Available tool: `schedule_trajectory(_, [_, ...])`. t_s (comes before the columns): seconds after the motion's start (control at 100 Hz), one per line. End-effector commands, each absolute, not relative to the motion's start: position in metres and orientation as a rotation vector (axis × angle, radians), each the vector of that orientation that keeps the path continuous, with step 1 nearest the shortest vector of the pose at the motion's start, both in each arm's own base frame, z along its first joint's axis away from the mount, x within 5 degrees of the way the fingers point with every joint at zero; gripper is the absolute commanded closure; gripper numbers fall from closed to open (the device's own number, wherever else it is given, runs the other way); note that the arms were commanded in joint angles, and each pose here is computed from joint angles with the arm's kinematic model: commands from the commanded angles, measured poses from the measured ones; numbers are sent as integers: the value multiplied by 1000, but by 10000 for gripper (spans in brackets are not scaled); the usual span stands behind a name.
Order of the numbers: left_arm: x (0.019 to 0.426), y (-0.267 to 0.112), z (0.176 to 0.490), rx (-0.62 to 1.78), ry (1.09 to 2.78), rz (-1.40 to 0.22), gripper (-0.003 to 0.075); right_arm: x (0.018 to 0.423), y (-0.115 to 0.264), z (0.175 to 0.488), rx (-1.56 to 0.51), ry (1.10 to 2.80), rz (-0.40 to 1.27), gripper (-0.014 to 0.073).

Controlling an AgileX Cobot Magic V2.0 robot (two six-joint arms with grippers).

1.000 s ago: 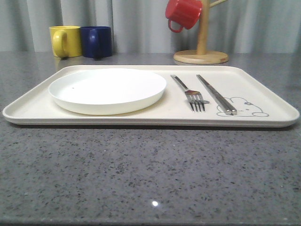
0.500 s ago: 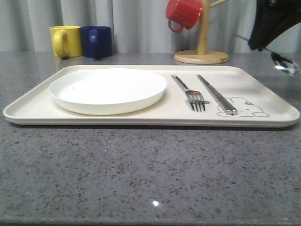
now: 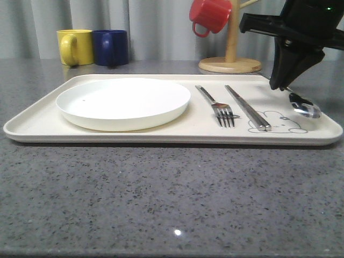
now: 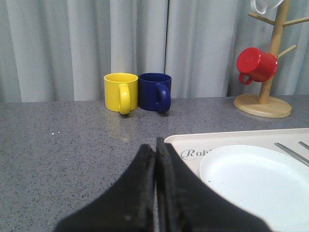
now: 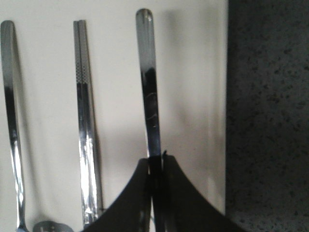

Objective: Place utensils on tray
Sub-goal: 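Place the spoon on the tray beside the chopsticks and release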

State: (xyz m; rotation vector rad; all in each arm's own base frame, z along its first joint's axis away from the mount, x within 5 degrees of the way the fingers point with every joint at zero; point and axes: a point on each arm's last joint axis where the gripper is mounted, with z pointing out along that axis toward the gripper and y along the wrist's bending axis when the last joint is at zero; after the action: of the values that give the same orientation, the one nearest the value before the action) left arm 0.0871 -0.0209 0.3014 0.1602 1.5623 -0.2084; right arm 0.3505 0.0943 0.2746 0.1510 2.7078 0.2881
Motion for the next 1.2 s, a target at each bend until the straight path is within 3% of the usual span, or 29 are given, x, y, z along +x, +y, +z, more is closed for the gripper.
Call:
schedule_trajectory(0.0, [87, -19, 317, 130, 1471, -198, 738, 351, 94, 298, 142, 2600, 315, 646])
schedule_trajectory(0.24, [87, -19, 317, 130, 1471, -198, 738, 356, 95, 287, 146, 2635, 305, 618])
schedule_trajectory(0.62, [87, -19, 317, 130, 1471, -198, 738, 355, 95, 287, 145, 2640, 304, 308])
schedule_trajectory(0.87, [87, -19, 317, 130, 1471, -198, 738, 347, 93, 308, 139, 2572, 323, 302])
schedule_trajectory(1.19, [87, -19, 317, 130, 1471, -198, 738, 318, 70, 369, 57, 2337, 222, 302])
